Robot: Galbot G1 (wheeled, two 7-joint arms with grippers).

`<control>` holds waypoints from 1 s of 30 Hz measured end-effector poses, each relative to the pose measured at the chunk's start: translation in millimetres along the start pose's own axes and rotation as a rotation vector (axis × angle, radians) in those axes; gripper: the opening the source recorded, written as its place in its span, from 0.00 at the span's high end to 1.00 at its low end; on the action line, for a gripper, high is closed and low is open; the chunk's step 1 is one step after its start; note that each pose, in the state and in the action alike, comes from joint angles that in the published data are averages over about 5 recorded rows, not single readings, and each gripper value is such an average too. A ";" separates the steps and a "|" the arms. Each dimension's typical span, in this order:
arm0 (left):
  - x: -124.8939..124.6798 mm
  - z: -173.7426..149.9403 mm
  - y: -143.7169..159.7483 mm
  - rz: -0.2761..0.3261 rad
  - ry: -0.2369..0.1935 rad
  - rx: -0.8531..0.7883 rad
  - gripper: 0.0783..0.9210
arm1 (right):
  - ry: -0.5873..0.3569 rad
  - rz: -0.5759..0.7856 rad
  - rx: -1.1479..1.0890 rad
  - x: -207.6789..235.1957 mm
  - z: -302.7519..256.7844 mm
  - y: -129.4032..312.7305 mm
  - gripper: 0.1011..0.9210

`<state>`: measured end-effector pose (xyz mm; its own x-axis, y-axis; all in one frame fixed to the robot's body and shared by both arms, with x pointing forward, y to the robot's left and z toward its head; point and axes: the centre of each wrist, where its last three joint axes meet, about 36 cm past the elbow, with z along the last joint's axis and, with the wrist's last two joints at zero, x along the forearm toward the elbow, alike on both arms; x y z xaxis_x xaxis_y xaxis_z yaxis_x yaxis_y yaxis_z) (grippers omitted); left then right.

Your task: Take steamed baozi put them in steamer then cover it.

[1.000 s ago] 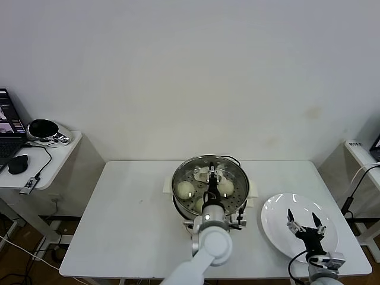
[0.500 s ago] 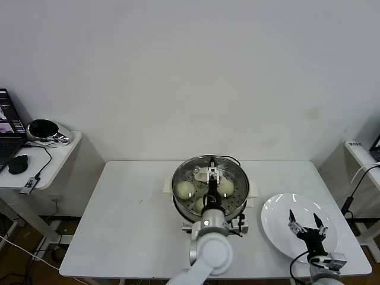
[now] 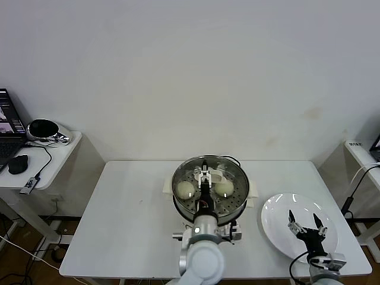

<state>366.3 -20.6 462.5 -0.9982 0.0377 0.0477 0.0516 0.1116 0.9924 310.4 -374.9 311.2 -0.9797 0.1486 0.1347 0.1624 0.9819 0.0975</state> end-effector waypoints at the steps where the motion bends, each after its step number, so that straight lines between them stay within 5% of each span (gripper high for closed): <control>1: 1.9 3.0 1.0 -0.005 0.002 0.004 0.12 | 0.001 0.000 -0.002 0.7 -0.2 0.4 0.12; 8: 15.9 40.5 13.3 -0.070 0.037 0.064 0.12 | 0.005 -0.023 -0.013 8.4 -6.0 8.8 0.12; 15: 23.0 106.4 29.9 -0.123 0.142 0.240 0.12 | 0.006 -0.068 -0.004 23.3 -10.9 21.4 0.12; 21: 28.4 173.1 21.6 -0.008 0.229 0.499 0.12 | 0.018 -0.096 -0.009 35.6 -6.4 33.4 0.12; 30: 67.1 242.2 -29.0 0.159 0.169 0.927 0.12 | 0.051 -0.155 0.003 51.1 -8.4 55.9 0.12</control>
<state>305.6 219.2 409.5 -0.9650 -0.0156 0.2618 0.1195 0.8625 0.4918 270.4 -313.3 331.8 -0.9857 -0.0107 0.1683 0.0093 0.9930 0.1176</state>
